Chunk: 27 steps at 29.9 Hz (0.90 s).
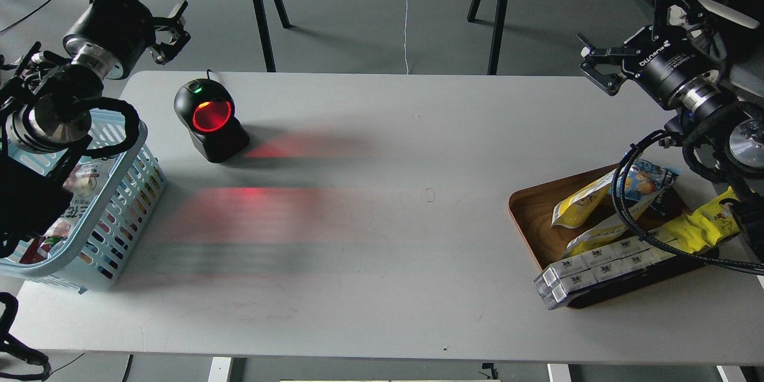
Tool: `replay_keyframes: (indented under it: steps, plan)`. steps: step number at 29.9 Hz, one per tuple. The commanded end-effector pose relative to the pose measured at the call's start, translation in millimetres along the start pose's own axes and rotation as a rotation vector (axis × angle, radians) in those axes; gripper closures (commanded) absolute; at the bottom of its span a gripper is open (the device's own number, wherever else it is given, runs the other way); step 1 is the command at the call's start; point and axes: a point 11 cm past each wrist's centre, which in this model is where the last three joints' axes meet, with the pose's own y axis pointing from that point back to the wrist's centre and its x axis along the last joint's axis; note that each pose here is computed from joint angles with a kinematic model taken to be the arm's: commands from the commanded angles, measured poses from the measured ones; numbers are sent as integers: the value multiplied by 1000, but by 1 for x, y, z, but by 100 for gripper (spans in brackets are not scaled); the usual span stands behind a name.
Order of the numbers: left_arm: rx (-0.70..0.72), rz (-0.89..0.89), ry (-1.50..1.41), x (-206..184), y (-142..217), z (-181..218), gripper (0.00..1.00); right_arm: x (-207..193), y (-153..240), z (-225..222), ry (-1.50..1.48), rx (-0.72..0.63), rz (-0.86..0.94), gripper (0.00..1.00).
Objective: Scan snack and place in basket
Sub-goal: 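Raise the right gripper and move it toward the wooden tray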
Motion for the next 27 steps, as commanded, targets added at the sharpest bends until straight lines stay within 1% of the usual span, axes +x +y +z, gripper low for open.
replay_keyframes:
  steps: [1,8,14,21,27]
  plan:
    - [-4,-10,-6,-2,0,3,0,-2,-2,-1,4,1,-3,1]
    - [-3,-16,-6,-2,0,6,0,-6,-6,-2,36,-10,-7,1]
    - [0,-44,-7,-6,-1,5,0,-12,-12,10,79,-72,-13,1]
    - [-9,-54,-8,-10,-3,10,0,-21,-20,13,112,-102,-21,1]
    - [-13,-33,-16,-7,-3,14,0,-31,-27,2,212,-146,9,1]
